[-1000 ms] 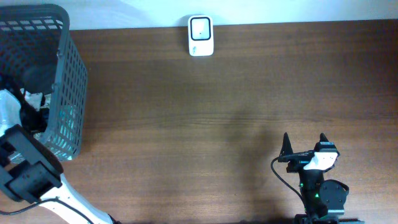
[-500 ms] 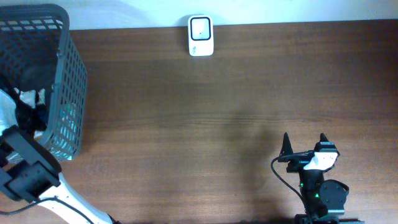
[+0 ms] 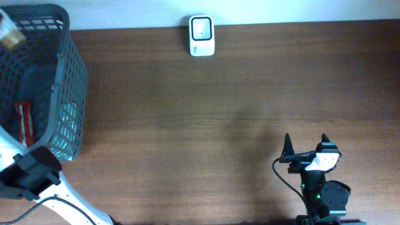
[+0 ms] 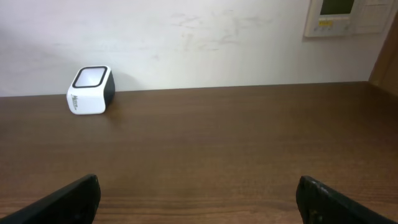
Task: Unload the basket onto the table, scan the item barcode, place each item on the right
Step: 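Carry the tube with the left gripper and place it near the scanner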
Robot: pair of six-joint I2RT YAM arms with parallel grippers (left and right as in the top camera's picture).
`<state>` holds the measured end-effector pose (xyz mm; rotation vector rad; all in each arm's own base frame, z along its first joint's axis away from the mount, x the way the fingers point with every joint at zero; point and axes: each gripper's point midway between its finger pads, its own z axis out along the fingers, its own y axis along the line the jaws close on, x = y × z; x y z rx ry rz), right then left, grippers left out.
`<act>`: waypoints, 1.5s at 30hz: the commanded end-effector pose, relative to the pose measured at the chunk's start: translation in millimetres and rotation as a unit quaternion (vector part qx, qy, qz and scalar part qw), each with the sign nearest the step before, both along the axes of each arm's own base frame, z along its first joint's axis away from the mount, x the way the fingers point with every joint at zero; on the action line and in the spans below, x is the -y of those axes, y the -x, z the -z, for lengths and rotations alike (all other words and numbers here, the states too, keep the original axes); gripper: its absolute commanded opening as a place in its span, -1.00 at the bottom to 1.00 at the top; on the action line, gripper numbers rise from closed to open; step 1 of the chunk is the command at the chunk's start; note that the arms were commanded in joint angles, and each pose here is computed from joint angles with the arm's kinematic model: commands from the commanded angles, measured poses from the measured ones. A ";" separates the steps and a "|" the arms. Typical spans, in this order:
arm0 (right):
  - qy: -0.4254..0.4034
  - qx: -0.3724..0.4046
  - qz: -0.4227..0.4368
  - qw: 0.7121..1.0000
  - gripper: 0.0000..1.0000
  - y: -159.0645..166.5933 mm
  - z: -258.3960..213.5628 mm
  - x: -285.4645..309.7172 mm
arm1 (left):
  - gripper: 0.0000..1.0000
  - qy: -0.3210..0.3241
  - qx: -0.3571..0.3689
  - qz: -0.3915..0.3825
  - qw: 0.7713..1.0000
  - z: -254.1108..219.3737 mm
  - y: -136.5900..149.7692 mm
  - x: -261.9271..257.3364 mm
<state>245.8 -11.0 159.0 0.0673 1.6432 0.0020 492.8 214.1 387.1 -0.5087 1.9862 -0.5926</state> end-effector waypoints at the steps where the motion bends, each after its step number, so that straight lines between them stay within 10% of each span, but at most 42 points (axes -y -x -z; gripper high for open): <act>1: 0.004 -0.002 0.006 1.000 0.97 0.1 2.9 2.4 | -1.00 0.121 0.042 0.072 0.989 -57.8 8.2 70.0; 14: 0.004 -0.002 0.006 1.000 0.97 0.1 2.9 2.4 | -1.00 0.071 -0.009 0.184 0.980 -39.6 -24.2 262.6; 22: 0.004 -0.002 0.006 1.000 0.97 0.1 2.8 2.4 | -1.00 -0.155 -0.208 0.072 0.963 76.8 5.3 348.6; 35: 0.004 -0.002 0.006 1.000 0.97 0.1 2.9 2.4 | -1.00 -0.215 -0.338 0.164 0.901 291.7 28.4 494.5; 41: 0.004 -0.002 0.006 1.000 0.97 0.1 2.8 2.4 | -0.77 -0.219 -0.341 0.181 0.896 324.8 31.4 519.5; 45: 0.004 -0.002 0.006 1.000 0.97 0.1 2.9 2.4 | -0.17 -0.222 -0.341 0.185 0.895 326.2 34.1 524.0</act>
